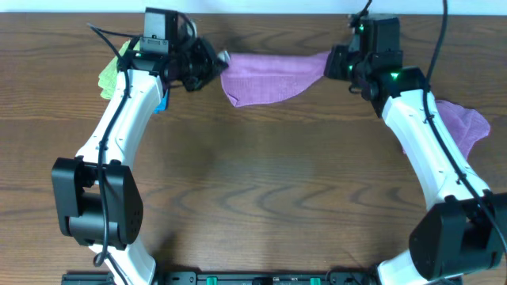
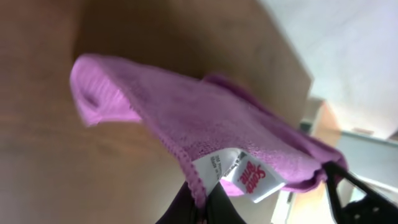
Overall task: Fold the cloth
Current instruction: 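Lift the purple cloth with both grippers and stretch it between them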
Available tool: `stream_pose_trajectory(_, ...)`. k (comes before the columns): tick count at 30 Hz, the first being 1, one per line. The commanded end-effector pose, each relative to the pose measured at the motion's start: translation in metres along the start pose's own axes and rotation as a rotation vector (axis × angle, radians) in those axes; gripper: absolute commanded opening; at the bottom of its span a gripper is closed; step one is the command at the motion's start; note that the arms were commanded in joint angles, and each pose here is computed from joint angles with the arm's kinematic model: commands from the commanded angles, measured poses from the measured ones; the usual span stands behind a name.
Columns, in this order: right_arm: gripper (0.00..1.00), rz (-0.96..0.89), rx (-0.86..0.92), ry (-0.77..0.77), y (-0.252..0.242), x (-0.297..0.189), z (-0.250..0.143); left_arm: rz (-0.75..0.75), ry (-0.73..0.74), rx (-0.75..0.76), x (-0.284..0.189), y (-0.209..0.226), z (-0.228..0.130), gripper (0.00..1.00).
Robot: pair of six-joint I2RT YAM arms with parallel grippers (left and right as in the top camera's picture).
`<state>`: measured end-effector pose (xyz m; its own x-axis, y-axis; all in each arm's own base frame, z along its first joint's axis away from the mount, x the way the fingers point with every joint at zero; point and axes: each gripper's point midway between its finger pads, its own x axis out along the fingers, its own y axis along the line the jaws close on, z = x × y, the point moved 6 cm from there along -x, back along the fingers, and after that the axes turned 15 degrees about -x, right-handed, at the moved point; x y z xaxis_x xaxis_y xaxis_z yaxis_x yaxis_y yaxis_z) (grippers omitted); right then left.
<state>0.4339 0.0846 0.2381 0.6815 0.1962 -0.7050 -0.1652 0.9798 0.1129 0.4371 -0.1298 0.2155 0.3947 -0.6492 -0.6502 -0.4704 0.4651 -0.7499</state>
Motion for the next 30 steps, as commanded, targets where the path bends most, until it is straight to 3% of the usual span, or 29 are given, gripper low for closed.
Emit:
stream_pose_trajectory(1,0.01,-0.003,-0.072,0.037,0.001,-0.003,-0.005,0.005,0.021,0.110,-0.013,-0.003,-0.007,0.06)
stream_pose_trajectory(4,0.01,-0.015,-0.103,0.009,0.000,-0.003,0.000,0.000,0.024,0.112,-0.014,-0.003,-0.006,0.06)
stream_pose_trajectory(10,0.02,-0.006,-0.115,-0.210,0.006,-0.009,0.042,-0.138,-0.054,0.156,-0.026,-0.040,0.009,0.06)
stream_pose_trajectory(15,0.01,-0.004,-0.118,-0.242,0.007,-0.013,0.050,-0.198,-0.087,0.215,-0.042,-0.067,0.010,0.06)
stream_pose_trajectory(19,0.02,-0.011,-0.114,-0.114,0.005,-0.009,0.027,-0.146,-0.024,0.220,-0.042,-0.056,0.001,0.06)
stream_pose_trajectory(30,0.02,-0.018,-0.108,0.391,-0.001,-0.020,-0.066,0.331,0.171,0.153,-0.043,0.034,-0.045,0.06)
